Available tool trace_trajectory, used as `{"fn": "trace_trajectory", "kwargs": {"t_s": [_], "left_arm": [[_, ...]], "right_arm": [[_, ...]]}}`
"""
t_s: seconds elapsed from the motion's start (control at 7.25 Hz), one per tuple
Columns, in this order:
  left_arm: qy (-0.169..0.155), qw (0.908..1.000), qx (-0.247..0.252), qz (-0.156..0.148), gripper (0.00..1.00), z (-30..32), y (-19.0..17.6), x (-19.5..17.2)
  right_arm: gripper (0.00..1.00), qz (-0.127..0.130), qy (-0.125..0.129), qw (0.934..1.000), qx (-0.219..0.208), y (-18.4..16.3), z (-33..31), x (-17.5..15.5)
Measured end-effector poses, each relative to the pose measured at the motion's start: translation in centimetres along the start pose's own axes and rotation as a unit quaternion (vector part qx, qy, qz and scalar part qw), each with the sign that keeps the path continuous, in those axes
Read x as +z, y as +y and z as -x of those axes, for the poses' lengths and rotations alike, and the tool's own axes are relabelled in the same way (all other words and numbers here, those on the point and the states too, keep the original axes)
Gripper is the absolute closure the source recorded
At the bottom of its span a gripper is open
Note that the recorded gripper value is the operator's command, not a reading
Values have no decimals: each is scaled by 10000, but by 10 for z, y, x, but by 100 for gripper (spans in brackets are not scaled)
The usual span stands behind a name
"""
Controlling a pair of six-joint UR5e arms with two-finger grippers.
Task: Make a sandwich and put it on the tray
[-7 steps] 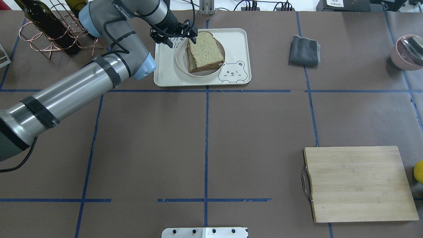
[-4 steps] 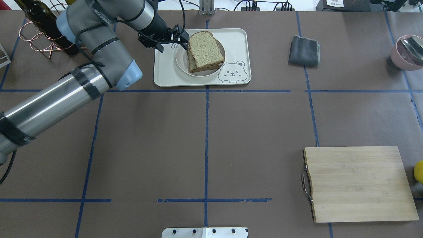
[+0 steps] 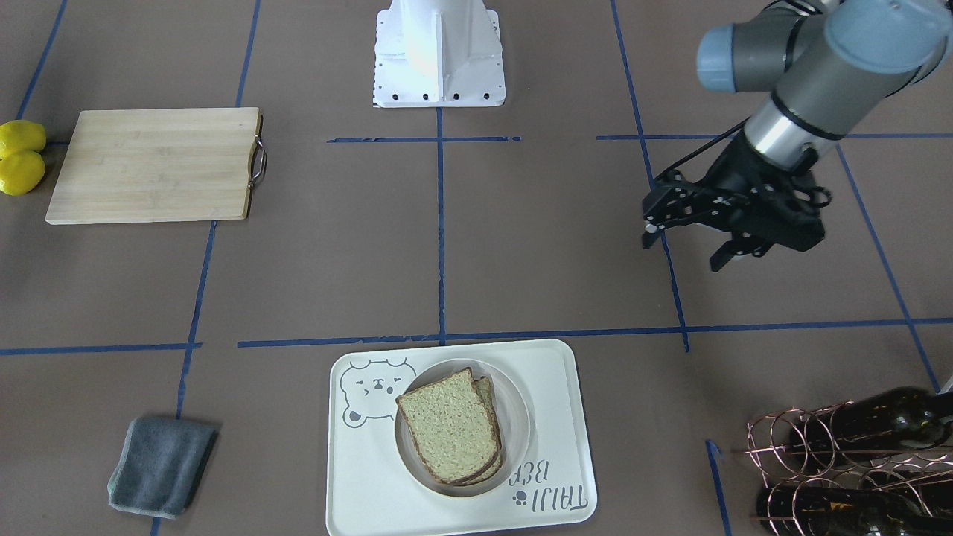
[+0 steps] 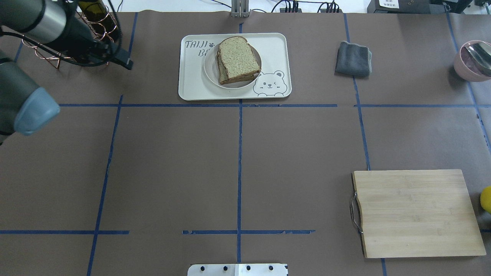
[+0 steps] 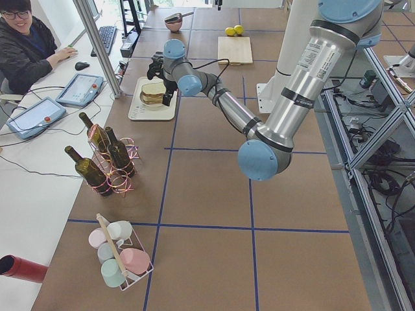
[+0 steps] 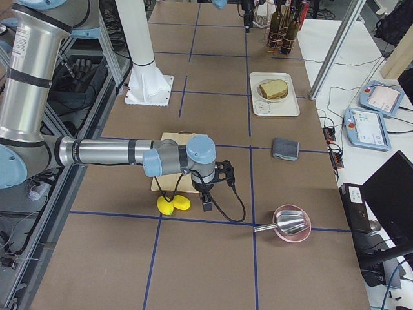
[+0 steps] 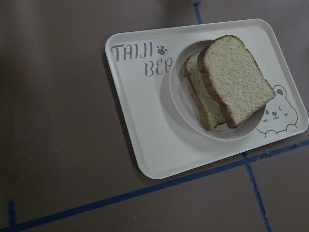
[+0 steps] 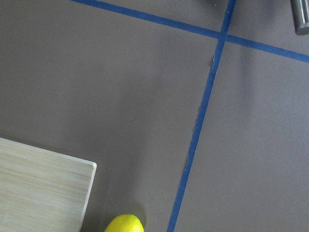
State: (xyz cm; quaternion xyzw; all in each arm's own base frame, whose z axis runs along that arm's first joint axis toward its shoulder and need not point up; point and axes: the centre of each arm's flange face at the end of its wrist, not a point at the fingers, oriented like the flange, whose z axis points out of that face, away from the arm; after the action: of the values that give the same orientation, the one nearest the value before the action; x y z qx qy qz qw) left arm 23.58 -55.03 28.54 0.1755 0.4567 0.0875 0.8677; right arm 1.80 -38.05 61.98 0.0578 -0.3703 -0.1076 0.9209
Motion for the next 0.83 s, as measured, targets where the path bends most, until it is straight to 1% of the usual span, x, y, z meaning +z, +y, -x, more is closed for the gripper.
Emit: {"fn": "trace_trajectory", "kwargs": {"t_s": [0.14, 0.41, 0.55, 0.69, 0.83], "left_arm": [[-302, 9990, 278, 158, 0, 46, 23, -14], [-829, 9924, 767, 493, 0, 166, 78, -46], [-993, 9896, 743, 722, 0, 230, 116, -60], [-1020, 9884, 561, 978, 0, 280, 158, -65], [-1022, 9887, 242, 1071, 0, 320, 188, -75]], "right_arm": [[0, 34, 0, 10000, 23, -1, -4, 4], [0, 92, -1, 9999, 58, -10, -14, 14], [0, 92, -2, 9999, 51, -13, -15, 15], [0, 80, -8, 10000, 38, -15, -15, 15], [0, 70, -18, 10000, 31, -15, -14, 14]]}}
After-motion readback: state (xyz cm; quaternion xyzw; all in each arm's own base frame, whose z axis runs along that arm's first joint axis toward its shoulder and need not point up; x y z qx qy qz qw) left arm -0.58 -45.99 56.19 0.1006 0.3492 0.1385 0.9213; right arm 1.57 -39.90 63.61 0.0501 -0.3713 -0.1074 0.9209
